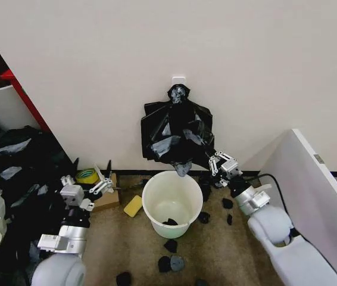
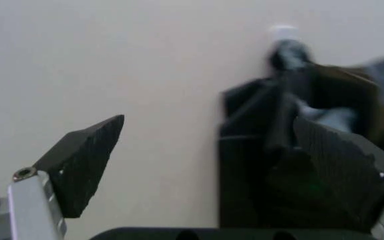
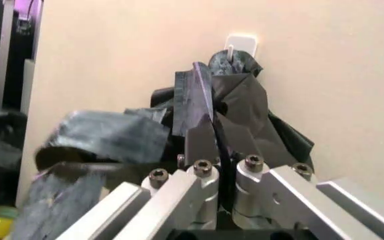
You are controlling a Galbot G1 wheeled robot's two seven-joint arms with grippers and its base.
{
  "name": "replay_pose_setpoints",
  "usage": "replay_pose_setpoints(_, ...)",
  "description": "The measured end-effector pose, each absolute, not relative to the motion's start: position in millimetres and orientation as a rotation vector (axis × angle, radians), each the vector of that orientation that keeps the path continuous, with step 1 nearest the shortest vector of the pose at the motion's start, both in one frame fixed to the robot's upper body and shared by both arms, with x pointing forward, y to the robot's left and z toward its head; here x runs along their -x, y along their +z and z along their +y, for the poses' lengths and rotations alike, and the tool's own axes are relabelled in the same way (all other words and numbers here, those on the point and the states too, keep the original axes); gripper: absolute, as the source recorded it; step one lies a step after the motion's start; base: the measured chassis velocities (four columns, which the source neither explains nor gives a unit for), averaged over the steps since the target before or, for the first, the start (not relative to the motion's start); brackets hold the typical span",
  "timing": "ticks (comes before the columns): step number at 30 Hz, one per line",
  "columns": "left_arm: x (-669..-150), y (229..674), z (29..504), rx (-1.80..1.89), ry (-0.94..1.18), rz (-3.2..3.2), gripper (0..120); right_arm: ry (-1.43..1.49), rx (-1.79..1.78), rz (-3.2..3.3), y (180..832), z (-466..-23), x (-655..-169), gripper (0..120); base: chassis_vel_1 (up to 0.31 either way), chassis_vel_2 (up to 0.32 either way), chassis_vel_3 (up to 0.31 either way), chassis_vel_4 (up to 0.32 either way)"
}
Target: Place the garbage bag over the trash bin.
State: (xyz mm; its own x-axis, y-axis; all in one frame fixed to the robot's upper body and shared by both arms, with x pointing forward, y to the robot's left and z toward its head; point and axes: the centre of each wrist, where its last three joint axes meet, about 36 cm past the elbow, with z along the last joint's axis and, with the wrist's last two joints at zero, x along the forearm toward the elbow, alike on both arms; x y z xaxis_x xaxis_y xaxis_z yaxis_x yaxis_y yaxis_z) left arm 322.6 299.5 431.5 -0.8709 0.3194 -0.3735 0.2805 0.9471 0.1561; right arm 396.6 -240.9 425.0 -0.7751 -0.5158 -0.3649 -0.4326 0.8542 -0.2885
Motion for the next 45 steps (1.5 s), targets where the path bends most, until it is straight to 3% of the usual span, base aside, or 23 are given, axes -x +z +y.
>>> replay_pose_setpoints(6, -380, 453, 336, -0.875, 0.375, 2.574, 100, -0.228, 0.714, 2.581, 422, -233, -394, 0, 0.000, 0.000, 0.000, 0.000)
replay_pose_setpoints(12, -432, 468, 344, -1.065, 0.532, 2.490, 100, -0.209, 0.732, 2.571, 420, -227, -394, 0, 0.000, 0.000, 0.000, 0.000)
replay_pose_setpoints(23, -504, 477, 324, -1.203, 0.608, 2.435, 100, -0.180, 0.743, 2.559, 418, -219, -401, 0, 0.000, 0.000, 0.000, 0.000)
replay_pose_setpoints(27, -527, 471, 315, -1.287, 0.724, 2.417, 100, -0.180, 0.738, 2.561, 417, -219, -402, 0, 0.000, 0.000, 0.000, 0.000)
replay_pose_setpoints(30, -532, 471, 313, -1.290, 0.751, 2.421, 95, -0.180, 0.739, 2.561, 417, -220, -402, 0, 0.000, 0.000, 0.000, 0.000)
replay_pose_setpoints(35, -539, 472, 308, -1.298, 0.774, 2.418, 72, -0.184, 0.737, 2.557, 419, -221, -401, 0, 0.000, 0.000, 0.000, 0.000)
replay_pose_setpoints(45, -535, 469, 306, -1.298, 0.760, 2.435, 41, -0.188, 0.734, 2.549, 421, -223, -399, 0, 0.000, 0.000, 0.000, 0.000)
